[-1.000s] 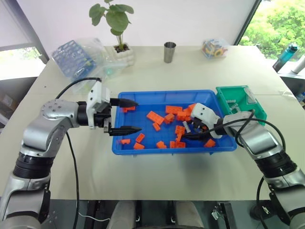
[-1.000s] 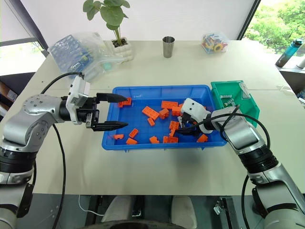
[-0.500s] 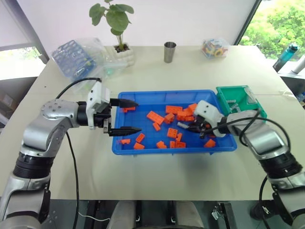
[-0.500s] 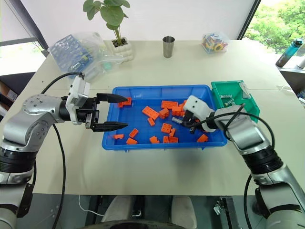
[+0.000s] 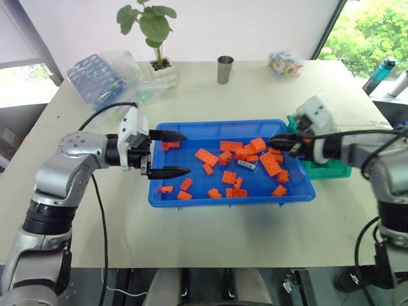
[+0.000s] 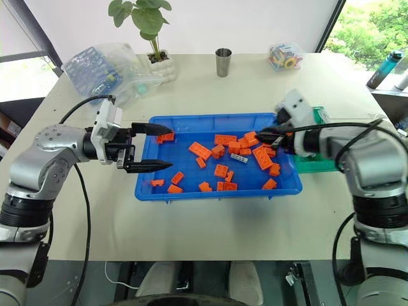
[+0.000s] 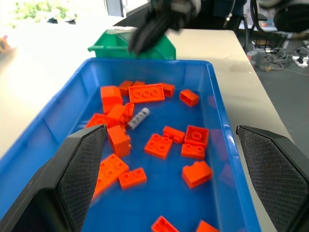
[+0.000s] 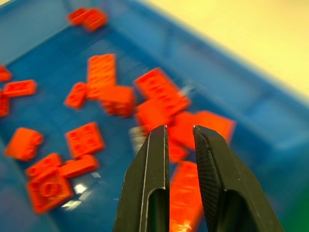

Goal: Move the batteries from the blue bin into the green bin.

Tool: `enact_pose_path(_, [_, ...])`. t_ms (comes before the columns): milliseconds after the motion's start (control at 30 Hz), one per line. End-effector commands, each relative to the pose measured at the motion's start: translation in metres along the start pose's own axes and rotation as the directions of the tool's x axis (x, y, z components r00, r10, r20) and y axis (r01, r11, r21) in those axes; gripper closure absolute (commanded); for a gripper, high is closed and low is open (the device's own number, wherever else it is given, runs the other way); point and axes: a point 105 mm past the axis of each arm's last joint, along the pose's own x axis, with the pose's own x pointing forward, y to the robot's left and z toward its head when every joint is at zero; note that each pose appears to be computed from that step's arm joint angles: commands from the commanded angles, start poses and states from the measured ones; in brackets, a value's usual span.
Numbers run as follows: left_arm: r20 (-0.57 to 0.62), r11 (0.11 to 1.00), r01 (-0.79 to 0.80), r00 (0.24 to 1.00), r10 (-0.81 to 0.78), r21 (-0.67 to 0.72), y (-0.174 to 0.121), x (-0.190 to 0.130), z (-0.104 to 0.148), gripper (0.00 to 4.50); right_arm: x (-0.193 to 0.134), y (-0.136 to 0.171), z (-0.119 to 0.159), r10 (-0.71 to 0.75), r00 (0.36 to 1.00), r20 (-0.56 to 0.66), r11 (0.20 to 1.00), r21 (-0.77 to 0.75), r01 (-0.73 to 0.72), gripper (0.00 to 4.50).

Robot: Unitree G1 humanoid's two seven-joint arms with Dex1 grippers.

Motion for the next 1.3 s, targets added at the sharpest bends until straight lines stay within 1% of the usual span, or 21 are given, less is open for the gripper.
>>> enact_pose_path(33, [0.001, 0.999, 0.014, 1.0, -0.014, 0.04, 0.0, 0.001, 0.006, 0.0, 0.009, -0.001, 0.003, -0.041, 0.999, -0.005, 0.995, -0.093, 0.04, 2.42])
enact_pose_path(67, [0.0, 0.999, 0.014, 1.0, -0.014, 0.042, 0.0, 0.0, 0.006, 0.0, 0.013, -0.001, -0.001, -0.045, 0.999, -0.02, 0.994, -0.104, 0.043, 1.97])
enact_pose_path(233, [-0.004, 0.999, 0.005, 1.0, -0.005, 0.047, -0.001, -0.002, 0.007, 0.0, 0.025, 0.006, -0.024, -0.018, 0.995, -0.096, 0.99, -0.14, 0.004, 1.97])
enact_pose_path(433, [-0.012, 0.999, -0.011, 1.0, 0.012, 0.045, -0.004, -0.007, 0.006, 0.0, 0.025, 0.011, -0.044, -0.003, 0.99, -0.143, 0.987, -0.161, -0.021, 1.97])
enact_pose_path(633, [-0.013, 0.999, -0.019, 1.0, 0.02, 0.046, -0.004, -0.008, 0.006, 0.0, 0.031, 0.009, -0.052, -0.003, 0.989, -0.146, 0.989, -0.144, -0.018, 1.97])
enact_pose_path(967, [-0.013, 0.998, -0.019, 1.0, 0.02, 0.057, -0.002, -0.007, 0.008, 0.0, 0.053, 0.019, -0.059, 0.041, 0.988, -0.147, 0.992, -0.113, -0.058, 1.97])
enact_pose_path(1000, [-0.013, 0.998, -0.019, 1.0, 0.019, 0.058, -0.002, -0.006, 0.008, 0.0, 0.055, 0.02, -0.059, 0.045, 0.989, -0.144, 0.992, -0.113, -0.061, 2.2])
enact_pose_path(1067, [-0.013, 0.998, -0.018, 1.0, 0.019, 0.059, -0.002, -0.006, 0.008, 0.0, 0.056, 0.021, -0.057, 0.049, 0.99, -0.135, 0.992, -0.111, -0.064, 2.8])
enact_pose_path(1167, [-0.013, 0.998, -0.018, 1.0, 0.019, 0.06, -0.001, -0.006, 0.008, 0.0, 0.054, 0.02, -0.051, 0.038, 0.992, -0.119, 0.991, -0.122, -0.052, 4.27])
enact_pose_path(1200, [-0.012, 0.998, -0.018, 1.0, 0.019, 0.06, -0.001, -0.006, 0.007, 0.0, 0.051, 0.019, -0.049, 0.031, 0.993, -0.114, 0.991, -0.129, -0.046, 4.45])
enact_pose_path(1300, [-0.011, 0.998, -0.019, 1.0, 0.02, 0.06, -0.001, -0.006, 0.007, 0.0, 0.042, 0.016, -0.04, 0.012, 0.995, -0.094, 0.99, -0.139, -0.026, 4.45])
